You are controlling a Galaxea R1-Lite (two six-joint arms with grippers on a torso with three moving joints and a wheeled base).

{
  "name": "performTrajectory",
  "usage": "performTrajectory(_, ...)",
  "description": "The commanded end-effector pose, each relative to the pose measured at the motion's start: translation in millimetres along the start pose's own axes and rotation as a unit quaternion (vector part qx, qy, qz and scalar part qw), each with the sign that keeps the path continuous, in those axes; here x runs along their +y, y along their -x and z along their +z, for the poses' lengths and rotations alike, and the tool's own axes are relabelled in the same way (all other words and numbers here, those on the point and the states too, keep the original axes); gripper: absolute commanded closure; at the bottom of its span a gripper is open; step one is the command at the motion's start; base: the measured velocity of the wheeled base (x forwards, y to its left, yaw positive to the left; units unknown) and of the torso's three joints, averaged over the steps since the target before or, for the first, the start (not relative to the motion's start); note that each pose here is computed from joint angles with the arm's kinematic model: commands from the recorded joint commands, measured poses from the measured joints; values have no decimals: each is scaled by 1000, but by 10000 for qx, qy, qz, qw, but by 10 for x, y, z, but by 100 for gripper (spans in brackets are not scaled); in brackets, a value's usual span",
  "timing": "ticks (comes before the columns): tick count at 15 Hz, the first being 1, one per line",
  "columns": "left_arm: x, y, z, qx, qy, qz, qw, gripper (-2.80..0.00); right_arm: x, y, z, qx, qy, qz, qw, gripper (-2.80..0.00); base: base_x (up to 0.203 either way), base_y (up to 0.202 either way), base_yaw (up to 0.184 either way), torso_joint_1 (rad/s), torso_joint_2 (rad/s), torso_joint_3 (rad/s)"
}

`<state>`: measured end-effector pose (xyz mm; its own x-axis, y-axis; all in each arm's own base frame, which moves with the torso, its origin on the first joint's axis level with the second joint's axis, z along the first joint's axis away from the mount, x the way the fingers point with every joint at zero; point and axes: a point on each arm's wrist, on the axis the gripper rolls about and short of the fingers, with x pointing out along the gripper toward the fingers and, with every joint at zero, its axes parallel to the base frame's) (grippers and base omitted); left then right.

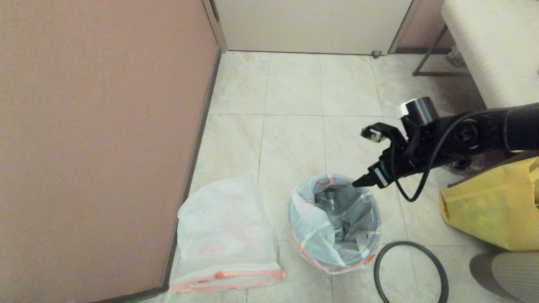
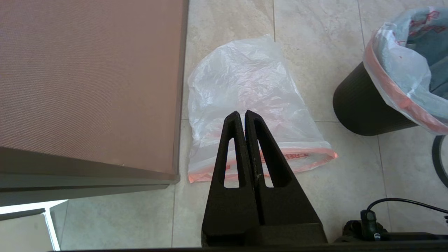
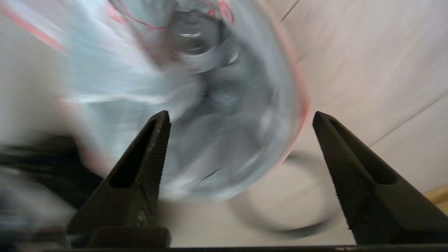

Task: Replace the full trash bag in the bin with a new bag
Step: Place the trash bag on the floor

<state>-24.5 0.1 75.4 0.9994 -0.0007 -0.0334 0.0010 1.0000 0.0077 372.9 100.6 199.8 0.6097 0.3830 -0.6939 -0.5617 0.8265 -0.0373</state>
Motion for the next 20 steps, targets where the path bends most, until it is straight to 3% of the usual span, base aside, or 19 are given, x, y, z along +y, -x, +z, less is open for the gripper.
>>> performTrajectory(1,0,-1,0,9,0,4,10000,0,-129,469,-214,-84,-1128,2,9936,-280,0,0,0,0,0,0)
performTrajectory(2,0,-1,1,3,0,4,10000,0,-211,518,-432,154,-1599,-33,9870,0,0,0,0,0,0,0)
performTrajectory(5,0,-1,1,7,0,4,10000,0,-350,539,-1031,871,-2674,-162,9595,0,0,0,0,0,0,0)
performTrajectory(6,0,0,3,1,0,4,10000,0,-409,503,-1181,1031,-2862,-195,9524,0,0,0,0,0,0,0)
performTrajectory(8,0,-1,0,9,0,4,10000,0,-484,280,-1394,1255,-2877,-182,9493,0,0,0,0,0,0,0)
performTrajectory(10,0,-1,0,9,0,4,10000,0,-417,161,-1557,1387,-3008,-133,9434,0,0,0,0,0,0,0)
performTrajectory(13,0,-1,0,8,0,4,10000,0,-518,-99,-1576,796,-3015,-300,9497,0,0,0,0,0,0,0)
performTrajectory(16,0,-1,0,6,0,4,10000,0,-438,-501,-1683,1026,-2960,-404,9488,0,0,0,0,0,0,0)
performTrajectory(17,0,-1,0,6,0,4,10000,0,-434,-623,-1716,989,-2923,-425,9503,-280,0,0,0,0,0,0)
performTrajectory(20,0,-1,0,7,0,4,10000,0,-351,-846,-1776,687,-2730,-380,9588,-280,0,0,0,0,0,0)
